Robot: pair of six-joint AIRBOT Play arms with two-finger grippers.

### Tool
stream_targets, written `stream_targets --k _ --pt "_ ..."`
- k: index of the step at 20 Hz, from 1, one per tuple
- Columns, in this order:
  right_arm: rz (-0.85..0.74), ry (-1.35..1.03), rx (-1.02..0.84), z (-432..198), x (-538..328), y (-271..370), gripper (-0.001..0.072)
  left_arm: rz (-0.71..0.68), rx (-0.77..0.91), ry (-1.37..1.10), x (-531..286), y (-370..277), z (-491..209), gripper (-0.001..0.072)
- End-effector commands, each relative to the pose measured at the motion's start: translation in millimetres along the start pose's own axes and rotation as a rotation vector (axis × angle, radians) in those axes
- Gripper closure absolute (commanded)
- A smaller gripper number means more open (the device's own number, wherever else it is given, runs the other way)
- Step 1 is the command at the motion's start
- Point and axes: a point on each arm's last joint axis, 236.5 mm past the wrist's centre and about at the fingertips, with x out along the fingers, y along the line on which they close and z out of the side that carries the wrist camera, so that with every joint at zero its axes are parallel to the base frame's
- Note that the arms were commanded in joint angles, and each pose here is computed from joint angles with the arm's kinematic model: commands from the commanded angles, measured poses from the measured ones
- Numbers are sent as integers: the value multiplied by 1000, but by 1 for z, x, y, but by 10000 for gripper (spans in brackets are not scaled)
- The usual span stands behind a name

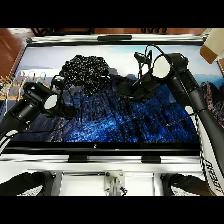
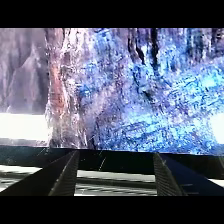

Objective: Fold the shirts.

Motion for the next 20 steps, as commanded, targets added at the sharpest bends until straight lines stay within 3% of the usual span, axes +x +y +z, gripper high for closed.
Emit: stream_targets --k 1,14,20 --pt "0 1 0 0 0 0 209 1 0 1 0 0 0 173" --pt "8 -18 1 4 0 2 208 1 0 1 0 0 0 173" --pt "129 -23 11 6 -2 31 208 -22 0 -46 0 -5 11 172"
